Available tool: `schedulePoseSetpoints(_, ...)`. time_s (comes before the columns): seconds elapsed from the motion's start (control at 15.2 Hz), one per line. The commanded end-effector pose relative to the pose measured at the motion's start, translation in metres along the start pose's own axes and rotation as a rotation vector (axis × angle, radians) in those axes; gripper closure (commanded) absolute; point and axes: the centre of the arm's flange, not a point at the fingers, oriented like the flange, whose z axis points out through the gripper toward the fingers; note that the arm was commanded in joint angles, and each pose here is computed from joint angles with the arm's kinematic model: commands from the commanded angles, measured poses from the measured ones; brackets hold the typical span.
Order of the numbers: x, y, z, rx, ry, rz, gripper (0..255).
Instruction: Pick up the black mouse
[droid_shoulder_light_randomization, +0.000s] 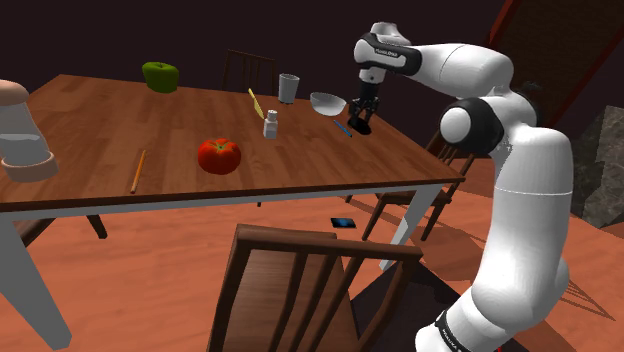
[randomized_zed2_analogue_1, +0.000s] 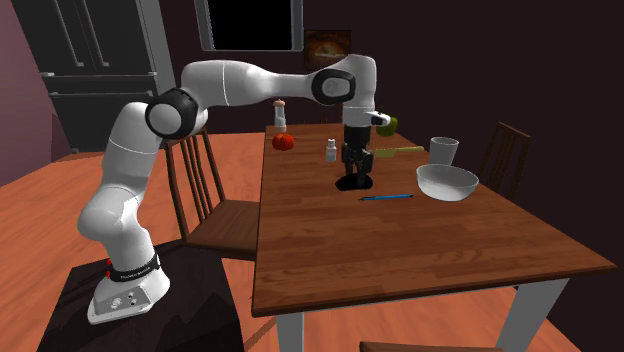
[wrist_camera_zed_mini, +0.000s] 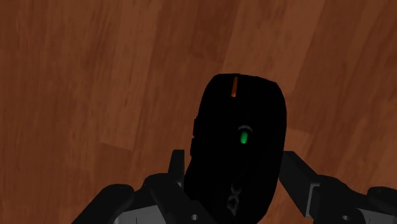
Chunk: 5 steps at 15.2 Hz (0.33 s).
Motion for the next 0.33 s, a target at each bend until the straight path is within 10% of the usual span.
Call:
schedulePoseSetpoints(0.0, 0.000, 0.001, -0.011, 0.000, 0.000, 0.000, 255)
schedulePoseSetpoints(0.26, -0.001, 0.002, -0.022, 0.000, 0.000, 0.000, 255)
